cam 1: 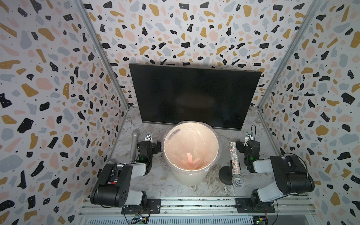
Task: Remove the sticky note from the monitor
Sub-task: Reset both arms
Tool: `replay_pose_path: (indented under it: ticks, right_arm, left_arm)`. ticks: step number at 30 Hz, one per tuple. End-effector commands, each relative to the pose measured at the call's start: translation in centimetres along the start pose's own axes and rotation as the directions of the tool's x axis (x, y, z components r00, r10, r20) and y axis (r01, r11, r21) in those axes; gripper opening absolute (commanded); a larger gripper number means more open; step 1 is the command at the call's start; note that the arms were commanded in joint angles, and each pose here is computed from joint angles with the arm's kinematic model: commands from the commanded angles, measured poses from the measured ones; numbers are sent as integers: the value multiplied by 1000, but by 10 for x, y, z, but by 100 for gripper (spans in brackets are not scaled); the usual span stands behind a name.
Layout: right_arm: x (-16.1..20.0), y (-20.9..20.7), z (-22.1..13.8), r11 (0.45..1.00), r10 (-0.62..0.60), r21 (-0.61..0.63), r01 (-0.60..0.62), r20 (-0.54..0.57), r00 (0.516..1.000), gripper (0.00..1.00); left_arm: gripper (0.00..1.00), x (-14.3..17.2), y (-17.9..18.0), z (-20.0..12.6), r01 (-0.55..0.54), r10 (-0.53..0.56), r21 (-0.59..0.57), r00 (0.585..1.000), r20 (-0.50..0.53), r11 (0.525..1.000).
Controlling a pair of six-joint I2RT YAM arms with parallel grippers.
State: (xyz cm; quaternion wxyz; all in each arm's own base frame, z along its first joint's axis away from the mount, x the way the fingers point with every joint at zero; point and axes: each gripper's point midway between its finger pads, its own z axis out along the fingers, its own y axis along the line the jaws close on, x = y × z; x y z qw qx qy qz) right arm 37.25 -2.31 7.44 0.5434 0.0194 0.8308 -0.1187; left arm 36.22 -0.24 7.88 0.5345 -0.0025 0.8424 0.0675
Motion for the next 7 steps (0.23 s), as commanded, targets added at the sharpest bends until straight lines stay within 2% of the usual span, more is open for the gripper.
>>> replay_pose_path:
  ticks: [1,7]
  right_arm:
    - [-14,7,4,999,1,-41,1,30,1000,100]
    - [-15,6,2,999,4,-40,-3,34,999,100]
  left_arm:
    - [100,-22,-2,3,-4,3,7,998,66,1000]
    - [99,-23,-2,1,-3,3,7,997,71,1000]
